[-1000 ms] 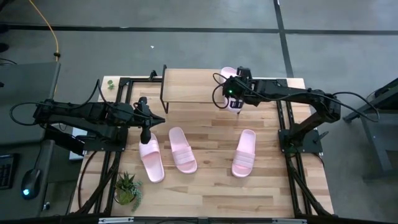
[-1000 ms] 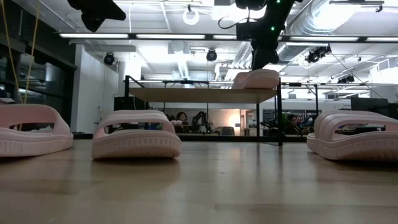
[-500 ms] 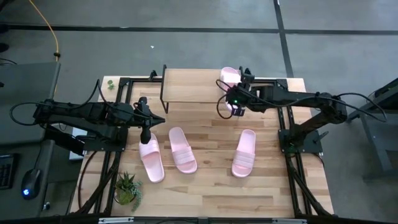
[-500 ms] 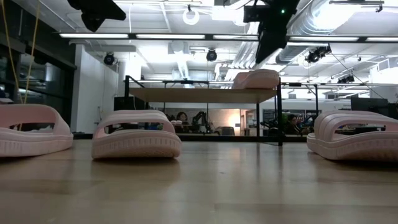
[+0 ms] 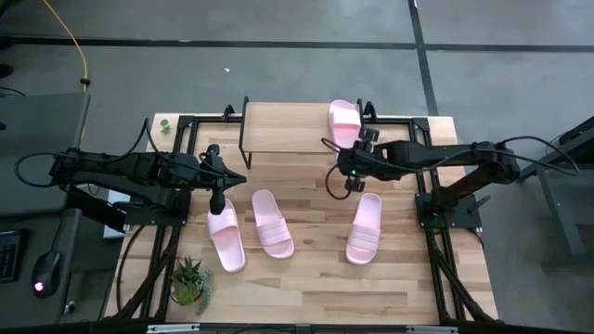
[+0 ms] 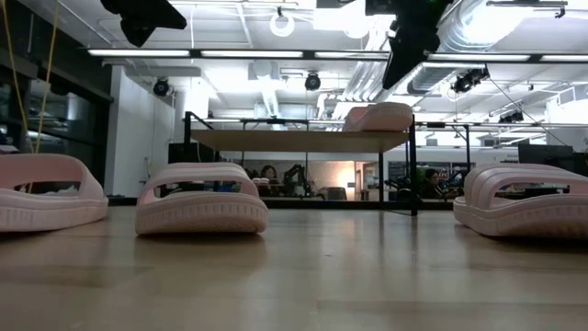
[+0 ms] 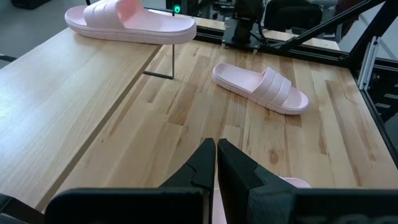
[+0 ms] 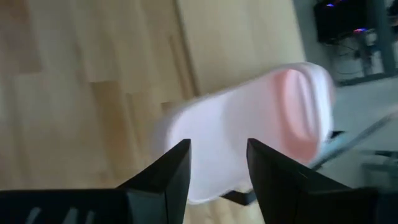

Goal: Pick and place slides into the shelf
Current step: Put the white slide on the shelf

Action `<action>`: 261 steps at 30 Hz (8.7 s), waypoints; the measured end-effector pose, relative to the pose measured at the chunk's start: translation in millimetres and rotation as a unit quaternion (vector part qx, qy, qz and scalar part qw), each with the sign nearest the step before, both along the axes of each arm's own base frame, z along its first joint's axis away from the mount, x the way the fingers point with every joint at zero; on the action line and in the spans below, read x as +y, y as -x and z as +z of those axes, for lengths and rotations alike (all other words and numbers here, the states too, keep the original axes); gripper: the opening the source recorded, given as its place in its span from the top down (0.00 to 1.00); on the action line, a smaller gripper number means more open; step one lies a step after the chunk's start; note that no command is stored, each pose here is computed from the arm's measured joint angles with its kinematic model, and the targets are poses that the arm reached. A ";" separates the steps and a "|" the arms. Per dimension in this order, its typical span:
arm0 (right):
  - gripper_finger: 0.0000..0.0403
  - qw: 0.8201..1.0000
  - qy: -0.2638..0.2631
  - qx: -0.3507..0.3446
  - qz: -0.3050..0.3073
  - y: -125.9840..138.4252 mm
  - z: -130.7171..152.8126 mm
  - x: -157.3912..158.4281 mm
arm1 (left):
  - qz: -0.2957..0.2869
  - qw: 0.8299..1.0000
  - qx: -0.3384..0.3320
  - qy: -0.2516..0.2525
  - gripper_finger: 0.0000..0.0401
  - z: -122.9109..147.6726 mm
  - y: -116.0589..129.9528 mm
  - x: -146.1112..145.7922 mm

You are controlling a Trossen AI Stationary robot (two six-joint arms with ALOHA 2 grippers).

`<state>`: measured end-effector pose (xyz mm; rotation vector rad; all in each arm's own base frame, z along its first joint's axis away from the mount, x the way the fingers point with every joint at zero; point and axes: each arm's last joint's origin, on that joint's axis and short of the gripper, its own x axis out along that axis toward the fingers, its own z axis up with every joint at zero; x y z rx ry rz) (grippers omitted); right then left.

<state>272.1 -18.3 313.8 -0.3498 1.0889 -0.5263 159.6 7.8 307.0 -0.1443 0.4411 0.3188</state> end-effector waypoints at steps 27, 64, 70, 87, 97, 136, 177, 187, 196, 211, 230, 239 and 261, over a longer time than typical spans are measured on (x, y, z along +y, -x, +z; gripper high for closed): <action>0.64 0.982 -0.069 -0.145 0.103 -13.3 11.3 78.3 | -0.028 0.999 0.005 0.018 0.98 -1.3 0.2 -1.9; 0.64 0.975 -0.109 -0.122 0.148 -30.4 -6.1 91.2 | -0.209 0.962 0.019 0.173 0.98 -3.3 1.6 -16.3; 0.64 0.975 -0.109 -0.121 0.149 -30.3 -6.2 91.2 | -0.239 0.950 0.011 0.202 0.98 -0.7 -0.1 -30.5; 0.64 0.973 -0.111 -0.137 0.150 -32.3 -4.1 91.8 | -0.370 0.911 -0.140 0.116 0.98 29.2 -1.5 -57.9; 0.64 0.973 -0.113 -0.139 0.147 -32.3 -4.0 91.8 | -0.339 0.922 -0.133 0.130 0.98 27.8 -2.1 -56.5; 0.64 0.972 -0.113 -0.142 0.147 -32.7 -3.5 91.8 | -0.107 0.982 0.120 -0.104 0.98 55.6 -29.4 -137.3; 0.64 0.970 -0.137 -0.162 0.121 -33.0 -3.0 93.6 | 0.089 0.900 0.381 -0.193 0.98 -51.2 -55.0 -194.2; 0.64 0.967 -0.132 -0.166 0.142 -33.3 -1.5 98.8 | 0.079 0.885 0.397 -0.227 0.98 -76.0 -53.3 -214.9; 0.64 0.965 -0.128 -0.172 0.150 -34.8 -0.1 99.2 | 0.085 0.863 0.427 -0.254 0.98 -100.8 -58.1 -220.6; 0.64 0.965 -0.127 -0.172 0.150 -34.7 -0.1 99.2 | 0.140 0.827 0.483 -0.250 0.98 -132.7 -38.0 -201.4; 0.64 0.962 -0.129 -0.185 0.151 -36.5 1.7 99.6 | 0.113 0.841 0.481 -0.222 0.98 -125.7 -46.0 -210.6; 0.64 0.962 -0.129 -0.185 0.151 -36.5 1.7 99.7 | 0.084 0.835 0.490 -0.236 0.98 -126.1 -47.2 -211.6; 0.64 0.962 -0.129 -0.185 0.151 -36.5 1.6 99.7 | 0.090 0.825 0.504 -0.240 0.89 -125.8 -59.6 -198.1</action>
